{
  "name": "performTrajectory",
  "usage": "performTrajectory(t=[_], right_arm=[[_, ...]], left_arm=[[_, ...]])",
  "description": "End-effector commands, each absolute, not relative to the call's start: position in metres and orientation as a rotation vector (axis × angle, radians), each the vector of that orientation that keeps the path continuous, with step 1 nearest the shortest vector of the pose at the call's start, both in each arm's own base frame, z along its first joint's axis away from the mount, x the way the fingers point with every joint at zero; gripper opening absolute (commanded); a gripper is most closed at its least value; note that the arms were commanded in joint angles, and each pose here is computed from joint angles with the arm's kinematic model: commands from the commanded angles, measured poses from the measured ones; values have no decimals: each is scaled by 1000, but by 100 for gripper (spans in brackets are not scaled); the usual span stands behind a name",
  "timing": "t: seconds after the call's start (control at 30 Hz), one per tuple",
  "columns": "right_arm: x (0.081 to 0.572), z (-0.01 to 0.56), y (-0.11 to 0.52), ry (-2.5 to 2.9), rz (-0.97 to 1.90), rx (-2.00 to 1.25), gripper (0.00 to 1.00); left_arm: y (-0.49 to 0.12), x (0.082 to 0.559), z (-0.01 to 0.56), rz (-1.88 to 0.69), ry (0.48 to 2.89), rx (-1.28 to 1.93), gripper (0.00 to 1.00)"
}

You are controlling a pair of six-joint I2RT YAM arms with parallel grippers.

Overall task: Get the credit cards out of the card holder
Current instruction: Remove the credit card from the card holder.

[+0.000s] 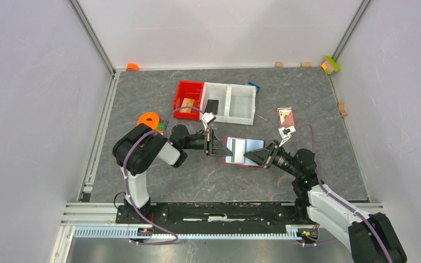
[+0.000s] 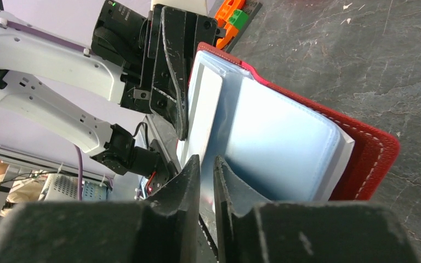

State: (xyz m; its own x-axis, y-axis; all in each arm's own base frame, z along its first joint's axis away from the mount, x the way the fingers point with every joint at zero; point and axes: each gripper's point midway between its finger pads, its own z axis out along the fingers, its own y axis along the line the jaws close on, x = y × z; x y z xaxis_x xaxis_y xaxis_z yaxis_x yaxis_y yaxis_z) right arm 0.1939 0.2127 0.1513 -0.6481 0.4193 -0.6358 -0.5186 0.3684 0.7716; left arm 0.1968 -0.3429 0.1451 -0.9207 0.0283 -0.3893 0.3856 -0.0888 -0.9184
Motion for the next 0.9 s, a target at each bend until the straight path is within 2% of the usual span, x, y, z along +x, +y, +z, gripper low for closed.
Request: performTrajectory(t=[0.0, 0.1, 0.37, 0.87], right_arm=[[193, 167, 216, 1729, 1440, -139, 21], [193, 165, 217, 1735, 1441, -137, 20], [193, 162, 217, 1748, 1445, -136, 8], [188, 171, 229, 1738, 1481, -205, 16]], left_arm=[[-342, 194, 166, -2095, 1820, 532, 2], [-342, 193, 167, -2095, 1815, 537, 2], [-343, 190, 169, -2100, 1807, 555, 2], [-347, 189, 164, -2114, 1829, 556, 3]])
